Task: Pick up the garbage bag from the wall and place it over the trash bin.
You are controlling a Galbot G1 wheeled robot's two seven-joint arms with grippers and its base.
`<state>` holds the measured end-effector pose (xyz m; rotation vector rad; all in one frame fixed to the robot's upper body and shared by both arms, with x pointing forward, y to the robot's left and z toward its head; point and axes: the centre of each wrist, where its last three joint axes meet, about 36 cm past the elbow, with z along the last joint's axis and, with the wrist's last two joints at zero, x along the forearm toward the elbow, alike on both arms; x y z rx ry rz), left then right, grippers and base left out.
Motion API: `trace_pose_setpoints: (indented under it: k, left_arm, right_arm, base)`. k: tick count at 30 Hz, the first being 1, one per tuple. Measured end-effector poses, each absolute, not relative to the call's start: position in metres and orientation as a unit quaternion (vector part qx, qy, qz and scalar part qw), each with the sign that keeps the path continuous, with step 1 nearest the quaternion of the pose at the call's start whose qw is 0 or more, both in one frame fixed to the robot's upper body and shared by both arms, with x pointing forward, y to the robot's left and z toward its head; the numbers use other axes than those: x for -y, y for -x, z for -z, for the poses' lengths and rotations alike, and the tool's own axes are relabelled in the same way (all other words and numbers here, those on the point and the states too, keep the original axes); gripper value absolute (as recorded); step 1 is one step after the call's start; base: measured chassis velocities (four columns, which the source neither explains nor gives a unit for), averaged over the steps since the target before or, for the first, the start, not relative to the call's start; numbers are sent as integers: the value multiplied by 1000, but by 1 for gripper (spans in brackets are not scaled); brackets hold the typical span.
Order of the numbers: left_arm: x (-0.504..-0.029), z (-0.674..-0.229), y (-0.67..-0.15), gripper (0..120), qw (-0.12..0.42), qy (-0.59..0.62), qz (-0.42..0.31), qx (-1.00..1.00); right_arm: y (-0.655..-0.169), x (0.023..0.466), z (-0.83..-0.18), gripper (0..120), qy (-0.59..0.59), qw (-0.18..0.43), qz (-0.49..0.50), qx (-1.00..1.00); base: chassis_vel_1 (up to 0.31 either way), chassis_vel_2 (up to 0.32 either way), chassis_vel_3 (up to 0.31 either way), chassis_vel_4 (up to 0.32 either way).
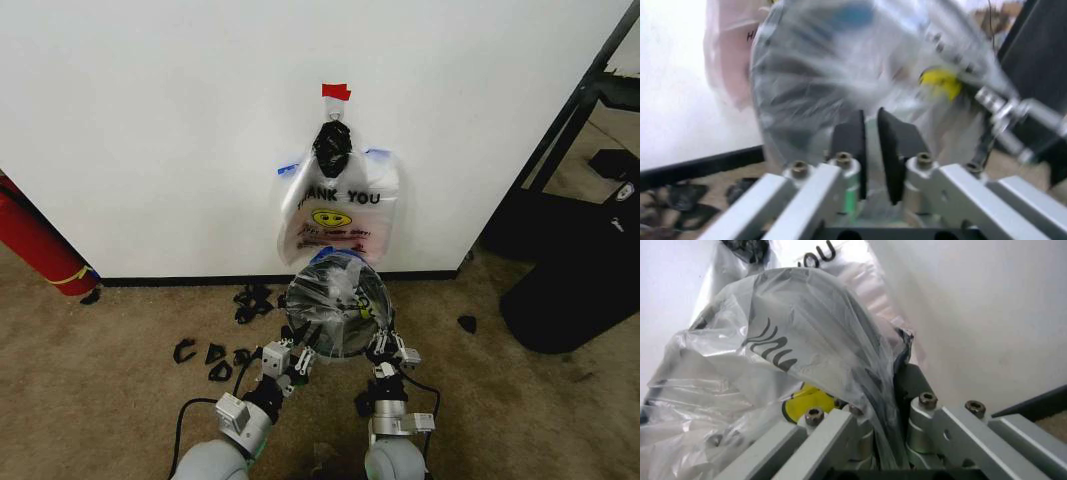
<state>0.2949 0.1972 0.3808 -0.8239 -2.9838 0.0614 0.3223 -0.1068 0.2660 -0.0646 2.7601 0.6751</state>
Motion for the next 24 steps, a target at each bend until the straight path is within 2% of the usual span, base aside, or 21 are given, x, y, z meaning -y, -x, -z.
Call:
trace_pose_setpoints:
  k: [1,3,6,9,14,24]
  left_arm:
    - [-204,-380,-299,2,17,274,-1,961]
    - [-207,-380,-301,0,14,279,8,960]
    - [-231,-385,-324,0,-25,337,95,936]
    - [-238,-395,-340,0,-50,375,148,914]
    - [-233,-403,-347,0,-57,375,160,911]
    - [-213,-418,-342,0,-5,285,165,944]
  right_arm:
    - [-323,107,-267,1,22,149,-235,-960]
    - [-324,107,-267,1,22,149,-235,-960]
    - [-327,105,-272,1,27,151,-235,-960]
    - [-327,96,-275,1,65,145,-221,-962]
    - [-339,92,-280,1,87,149,-196,-965]
    - [-346,92,-285,1,124,160,-146,-968]
  base:
    - [0,0,0,0]
    - [0,0,0,0]
    - [0,0,0,0]
    - [0,0,0,0]
    - [0,0,0,0]
    - [0,0,0,0]
